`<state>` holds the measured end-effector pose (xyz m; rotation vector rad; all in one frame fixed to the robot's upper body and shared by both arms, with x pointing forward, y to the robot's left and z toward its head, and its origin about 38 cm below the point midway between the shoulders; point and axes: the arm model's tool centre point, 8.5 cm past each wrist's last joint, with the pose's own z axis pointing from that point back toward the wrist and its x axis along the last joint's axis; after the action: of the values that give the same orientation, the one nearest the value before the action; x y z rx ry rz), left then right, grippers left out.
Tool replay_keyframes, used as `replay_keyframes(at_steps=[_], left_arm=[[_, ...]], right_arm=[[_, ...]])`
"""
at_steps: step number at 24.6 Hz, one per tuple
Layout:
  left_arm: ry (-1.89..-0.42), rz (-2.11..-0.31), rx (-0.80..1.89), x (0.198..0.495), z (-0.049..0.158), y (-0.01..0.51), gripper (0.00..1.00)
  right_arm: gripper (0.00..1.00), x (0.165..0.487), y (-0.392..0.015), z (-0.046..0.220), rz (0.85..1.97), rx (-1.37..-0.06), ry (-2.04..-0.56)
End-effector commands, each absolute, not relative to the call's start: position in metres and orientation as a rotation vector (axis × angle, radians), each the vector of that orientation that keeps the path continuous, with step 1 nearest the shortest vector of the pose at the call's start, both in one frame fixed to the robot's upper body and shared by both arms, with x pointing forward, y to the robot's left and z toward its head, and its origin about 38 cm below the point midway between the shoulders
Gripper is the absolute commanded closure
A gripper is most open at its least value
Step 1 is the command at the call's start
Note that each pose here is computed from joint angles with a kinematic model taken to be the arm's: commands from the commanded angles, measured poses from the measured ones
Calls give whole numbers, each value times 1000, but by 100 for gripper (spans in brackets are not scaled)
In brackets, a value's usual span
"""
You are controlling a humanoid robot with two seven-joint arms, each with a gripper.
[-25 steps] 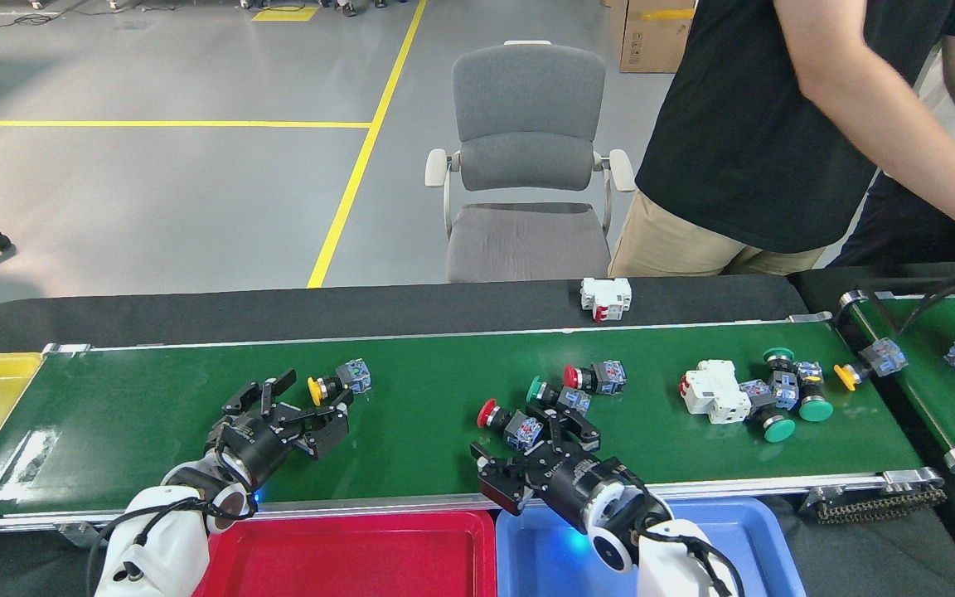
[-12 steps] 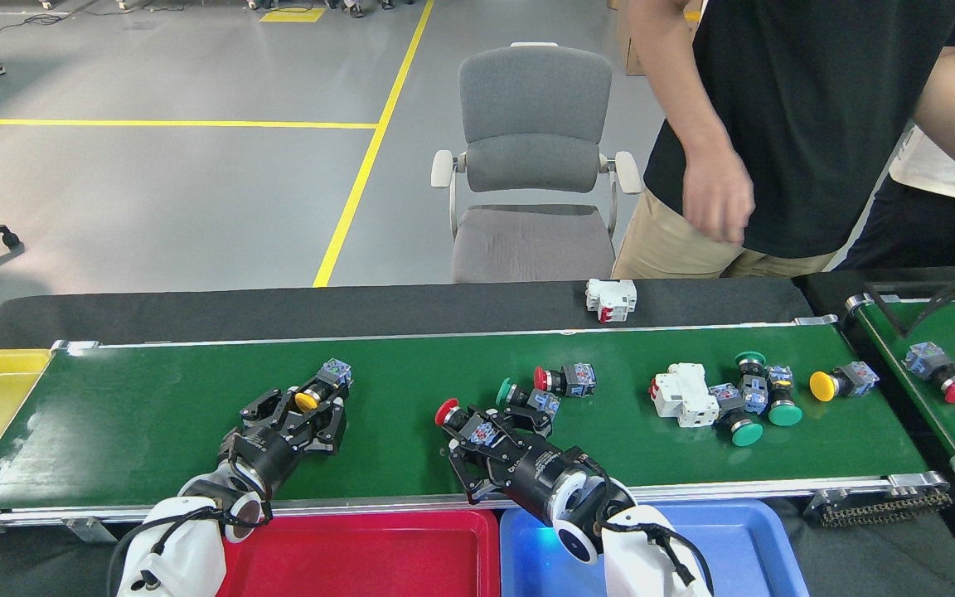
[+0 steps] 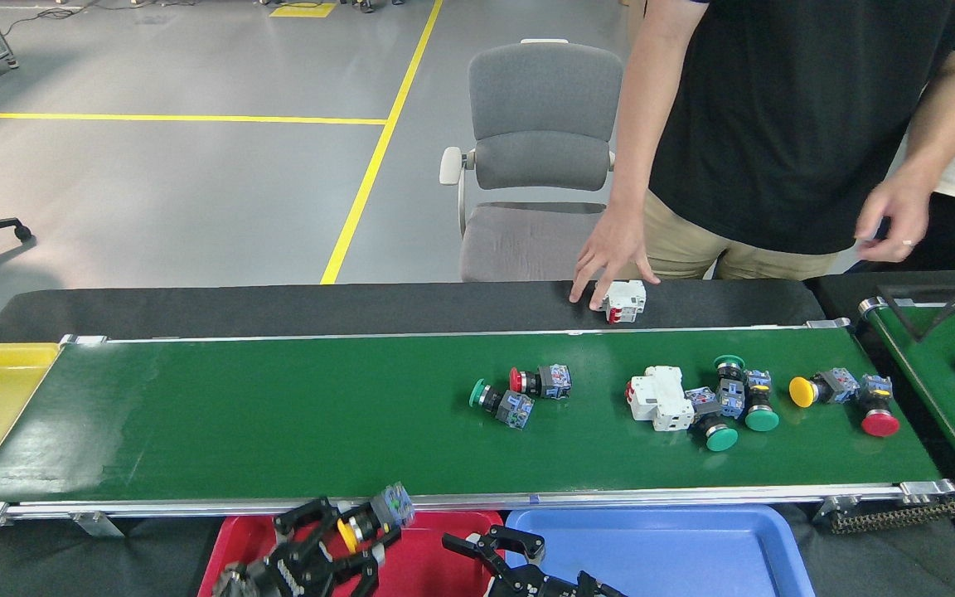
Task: Pick switch part from conveyor to tray
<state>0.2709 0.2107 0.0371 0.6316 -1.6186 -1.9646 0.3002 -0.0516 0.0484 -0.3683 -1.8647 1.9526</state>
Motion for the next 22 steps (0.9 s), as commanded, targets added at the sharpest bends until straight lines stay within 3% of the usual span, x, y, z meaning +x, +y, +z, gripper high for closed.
replay_keyframes(at_steps=[1,4,8,10,13,16,22], left_arm=[[-1627,-1941,679,259,50,221,0],[-1594,-1905,709,252,50,229,0],[-1347,-1624,1027,274,58,283,0],[-1246,-1516,1134,278,64,310,0],[-1163,-1462,1173,266,64,346,0],[-1127,-1423,1148,247,59,362,0],[-1097,-1385,1121,231,52,368,0]], right_arm=[[0,308,-73,62,1895,-452,-1876],[1,321,-134,72,1693,-590,-1827],[3,337,-243,77,1319,-854,-1626],[3,324,-266,63,1101,-915,-1476],[3,301,-300,54,930,-1024,-1263],[3,285,-324,51,852,-1133,-1164],[3,272,-332,43,896,-1170,-1098]])
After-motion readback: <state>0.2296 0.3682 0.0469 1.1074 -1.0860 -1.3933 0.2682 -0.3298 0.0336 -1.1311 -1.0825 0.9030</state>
